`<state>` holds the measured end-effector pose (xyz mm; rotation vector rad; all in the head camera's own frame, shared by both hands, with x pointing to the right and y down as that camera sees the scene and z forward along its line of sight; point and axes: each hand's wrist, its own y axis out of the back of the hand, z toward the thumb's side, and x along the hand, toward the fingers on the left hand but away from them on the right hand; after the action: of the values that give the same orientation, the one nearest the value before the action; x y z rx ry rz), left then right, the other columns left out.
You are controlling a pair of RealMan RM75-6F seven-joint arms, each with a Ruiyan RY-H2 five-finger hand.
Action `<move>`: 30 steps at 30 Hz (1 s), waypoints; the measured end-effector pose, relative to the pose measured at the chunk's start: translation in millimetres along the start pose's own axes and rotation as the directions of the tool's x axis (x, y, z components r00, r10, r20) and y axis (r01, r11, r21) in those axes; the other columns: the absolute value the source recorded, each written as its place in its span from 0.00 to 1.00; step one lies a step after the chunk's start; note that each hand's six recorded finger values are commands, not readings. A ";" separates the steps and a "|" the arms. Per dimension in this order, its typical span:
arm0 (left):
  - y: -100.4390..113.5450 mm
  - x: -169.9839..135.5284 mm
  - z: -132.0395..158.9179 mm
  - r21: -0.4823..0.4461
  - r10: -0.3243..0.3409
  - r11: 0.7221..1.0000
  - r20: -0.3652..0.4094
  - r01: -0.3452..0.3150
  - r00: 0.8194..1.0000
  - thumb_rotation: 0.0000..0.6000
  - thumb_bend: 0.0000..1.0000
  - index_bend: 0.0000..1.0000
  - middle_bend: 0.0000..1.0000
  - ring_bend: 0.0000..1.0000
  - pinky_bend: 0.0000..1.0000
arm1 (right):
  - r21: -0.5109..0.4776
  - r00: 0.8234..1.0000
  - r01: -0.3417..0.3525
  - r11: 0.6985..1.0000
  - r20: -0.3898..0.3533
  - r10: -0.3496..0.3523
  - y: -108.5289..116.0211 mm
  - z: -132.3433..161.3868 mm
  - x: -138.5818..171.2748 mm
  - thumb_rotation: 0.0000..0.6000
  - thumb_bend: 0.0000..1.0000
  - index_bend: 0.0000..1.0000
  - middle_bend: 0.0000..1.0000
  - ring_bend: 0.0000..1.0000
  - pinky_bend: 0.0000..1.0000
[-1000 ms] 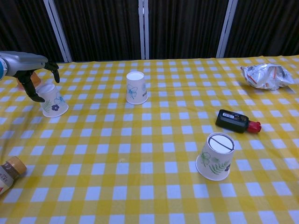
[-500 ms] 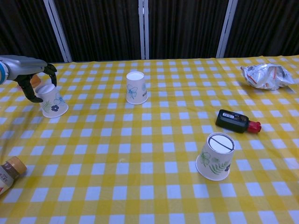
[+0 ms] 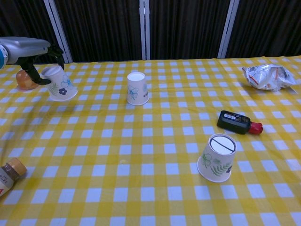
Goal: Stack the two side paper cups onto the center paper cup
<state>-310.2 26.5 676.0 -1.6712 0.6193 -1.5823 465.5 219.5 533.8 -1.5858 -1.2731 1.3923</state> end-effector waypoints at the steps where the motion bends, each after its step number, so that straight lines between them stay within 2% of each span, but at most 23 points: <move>1: 8.7 -0.1 5.0 -0.010 0.027 1.000 0.016 -0.027 1.000 1.00 0.42 0.33 0.00 0.00 0.00 | 0.001 1.000 0.001 1.000 0.002 -0.001 0.1 -0.4 -0.5 1.00 0.05 0.03 0.00 0.00 0.00; 3: 21.9 0.4 13.7 -0.022 0.070 0.997 0.043 -0.069 0.997 1.00 0.42 0.33 0.00 0.00 0.00 | 0.000 1.000 0.003 1.000 0.004 -0.003 0.6 -0.8 -1.4 1.00 0.05 0.03 0.00 0.00 0.00; 7: 51.4 6.2 43.9 -0.057 0.170 0.985 0.113 -0.164 0.979 1.00 0.42 0.34 0.00 0.00 0.00 | -0.006 1.000 0.009 1.000 0.010 -0.009 2.6 -2.6 -2.5 1.00 0.05 0.03 0.00 0.00 0.00; 11: 63.4 15.5 75.9 -0.135 0.209 0.973 0.165 -0.188 0.964 1.00 0.42 0.34 0.00 0.00 0.00 | -0.013 1.000 0.009 1.000 0.026 -0.009 3.8 -7.0 -3.7 1.00 0.05 0.03 0.00 0.00 0.00; 19: 65.1 34.0 125.0 -0.158 0.194 0.975 0.240 -0.159 0.951 1.00 0.42 0.34 0.00 0.00 0.00 | -0.024 0.999 0.019 1.000 0.048 -0.018 7.6 -13.8 -5.4 1.00 0.05 0.03 0.00 0.00 0.00; 30: 57.5 49.2 144.0 -0.126 0.152 0.984 0.243 -0.124 0.958 1.00 0.42 0.34 0.00 0.00 0.00 | -0.027 0.998 0.021 0.999 0.052 -0.020 8.3 -15.7 -5.6 1.00 0.05 0.03 0.00 0.00 0.00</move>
<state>-154.6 -20.0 666.9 -1.8317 0.6840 -1.2307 483.0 213.6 531.3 -1.5603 -1.3406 1.4168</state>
